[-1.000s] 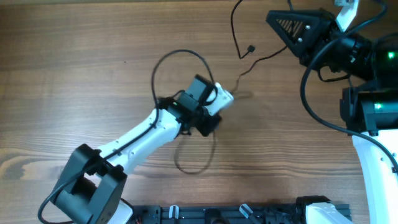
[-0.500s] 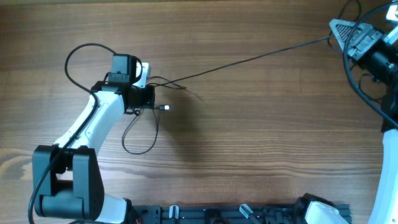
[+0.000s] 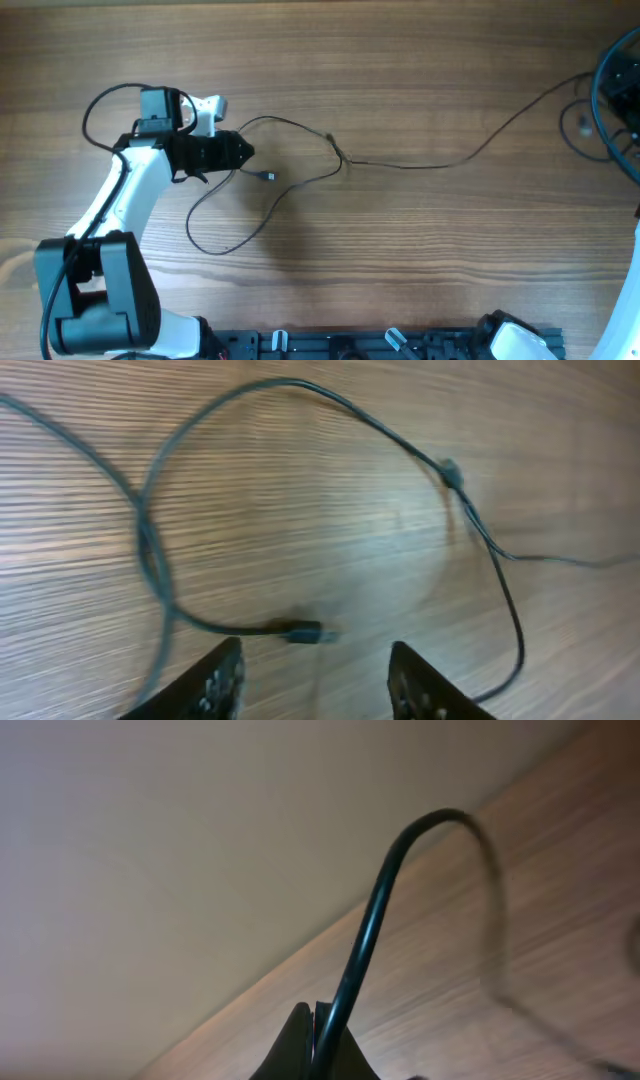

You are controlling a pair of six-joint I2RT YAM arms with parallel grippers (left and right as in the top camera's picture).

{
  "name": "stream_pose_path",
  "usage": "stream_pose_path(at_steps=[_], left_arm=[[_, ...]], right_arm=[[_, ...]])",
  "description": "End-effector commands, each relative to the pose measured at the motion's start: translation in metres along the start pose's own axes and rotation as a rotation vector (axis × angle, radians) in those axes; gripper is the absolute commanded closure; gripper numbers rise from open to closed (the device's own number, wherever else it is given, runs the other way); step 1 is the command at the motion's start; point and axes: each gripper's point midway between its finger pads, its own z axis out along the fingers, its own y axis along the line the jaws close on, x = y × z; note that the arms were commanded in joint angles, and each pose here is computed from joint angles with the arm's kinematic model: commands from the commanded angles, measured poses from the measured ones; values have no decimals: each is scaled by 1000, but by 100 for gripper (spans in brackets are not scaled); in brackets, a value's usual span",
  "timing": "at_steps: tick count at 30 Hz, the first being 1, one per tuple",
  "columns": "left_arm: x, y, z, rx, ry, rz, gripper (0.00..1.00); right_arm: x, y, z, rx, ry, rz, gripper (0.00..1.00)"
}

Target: Untangle cables

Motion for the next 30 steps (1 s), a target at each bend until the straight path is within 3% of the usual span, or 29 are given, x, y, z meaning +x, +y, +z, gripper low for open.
stream_pose_path(at_steps=[1, 3, 5, 9, 13, 21, 22, 23, 24, 26, 30], left_arm=[[-2, 11, -2, -35, -8, -12, 46], [-1, 10, -2, -27, -8, -12, 45], [0, 10, -2, -28, 0, -16, 48], [3, 10, -2, -28, 8, -20, 49], [4, 10, -2, -28, 14, -24, 50], [17, 10, -2, -29, 63, -53, 52], [17, 9, -2, -21, 64, -54, 52], [17, 7, -2, -10, 66, -55, 52], [18, 6, -2, -5, 67, -56, 52], [20, 2, -1, -2, 76, -47, 52], [23, -10, 5, 9, 95, -16, 52]], right_arm=[[-45, -11, -13, 113, -194, -165, 96], [-66, 12, -21, -21, -261, -209, 96], [-103, 15, -44, -81, -394, -139, 96], [-141, -69, -75, 104, -506, -22, 96], [-126, -150, -50, 138, -374, 177, 96], [-66, -235, 31, 67, -98, 394, 94], [-51, -250, 35, 113, -65, 464, 64], [-32, -272, 34, 231, -51, 637, 11], [-8, -292, 26, 375, -38, 833, 0], [31, -310, 11, 572, 8, 995, 0], [79, -283, 13, 619, 186, 1152, 0]])
